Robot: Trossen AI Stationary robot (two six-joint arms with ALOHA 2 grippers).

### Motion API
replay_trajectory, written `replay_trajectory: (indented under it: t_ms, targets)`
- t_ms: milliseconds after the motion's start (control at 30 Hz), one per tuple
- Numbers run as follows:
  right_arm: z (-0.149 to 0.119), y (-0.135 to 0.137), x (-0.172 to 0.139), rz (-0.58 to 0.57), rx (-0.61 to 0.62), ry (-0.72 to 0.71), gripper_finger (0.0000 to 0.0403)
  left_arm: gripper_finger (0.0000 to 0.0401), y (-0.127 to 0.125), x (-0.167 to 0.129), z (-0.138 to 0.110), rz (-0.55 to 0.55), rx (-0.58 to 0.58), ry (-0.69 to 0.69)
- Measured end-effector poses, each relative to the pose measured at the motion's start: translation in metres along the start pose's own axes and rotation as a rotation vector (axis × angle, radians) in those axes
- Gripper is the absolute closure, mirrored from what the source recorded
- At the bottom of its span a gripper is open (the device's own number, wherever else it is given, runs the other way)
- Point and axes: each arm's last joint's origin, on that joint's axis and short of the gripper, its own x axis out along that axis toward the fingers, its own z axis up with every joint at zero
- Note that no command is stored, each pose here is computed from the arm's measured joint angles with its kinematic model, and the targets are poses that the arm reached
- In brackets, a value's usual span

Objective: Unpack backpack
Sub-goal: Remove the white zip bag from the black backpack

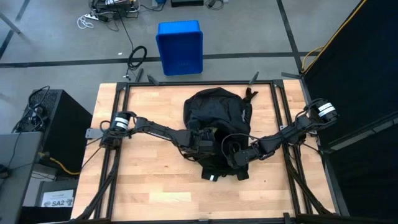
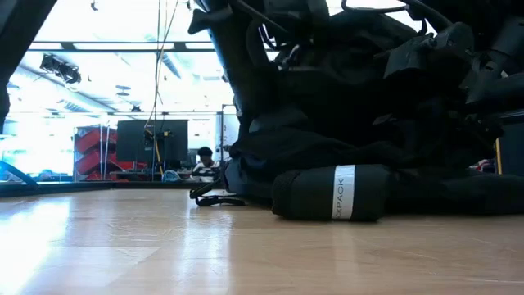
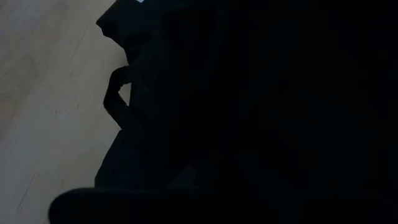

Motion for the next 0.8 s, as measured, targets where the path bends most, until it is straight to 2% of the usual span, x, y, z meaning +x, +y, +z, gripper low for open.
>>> replay_trajectory:
  t_ms: [133, 233, 333, 467, 500, 667, 800]
  targets:
    - [0.000, 0.000, 0.000, -0.004, -0.001, -0.001, 0.0401, 0.0123, 0.002, 0.006, 0.000, -0.006, -0.009, 0.008]
    - [0.000, 0.000, 0.000, -0.007, -0.001, -0.004, 0.0402, 0.0149, 0.004, 0.008, 0.002, 0.002, -0.019, 0.002]
    - [0.001, 0.000, 0.000, -0.006, -0.002, -0.007, 0.0400, 0.0214, 0.006, 0.009, 0.002, 0.007, -0.027, 0.003]
    - [0.001, 0.000, 0.000, -0.005, -0.004, -0.010, 0.0400, 0.0356, 0.008, 0.011, 0.001, 0.012, -0.024, 0.013]
    - [0.001, 0.000, 0.000, -0.005, -0.006, -0.010, 0.0401, 0.0378, 0.009, 0.011, 0.001, 0.014, -0.025, 0.014]
    - [0.001, -0.003, 0.000, -0.031, 0.014, -0.012, 0.0400, 0.0399, 0.007, 0.004, 0.005, 0.011, 0.005, 0.005]
    - [0.002, -0.012, 0.001, -0.048, 0.075, -0.013, 0.0400, 0.0401, 0.003, -0.024, 0.018, -0.010, 0.025, -0.037]
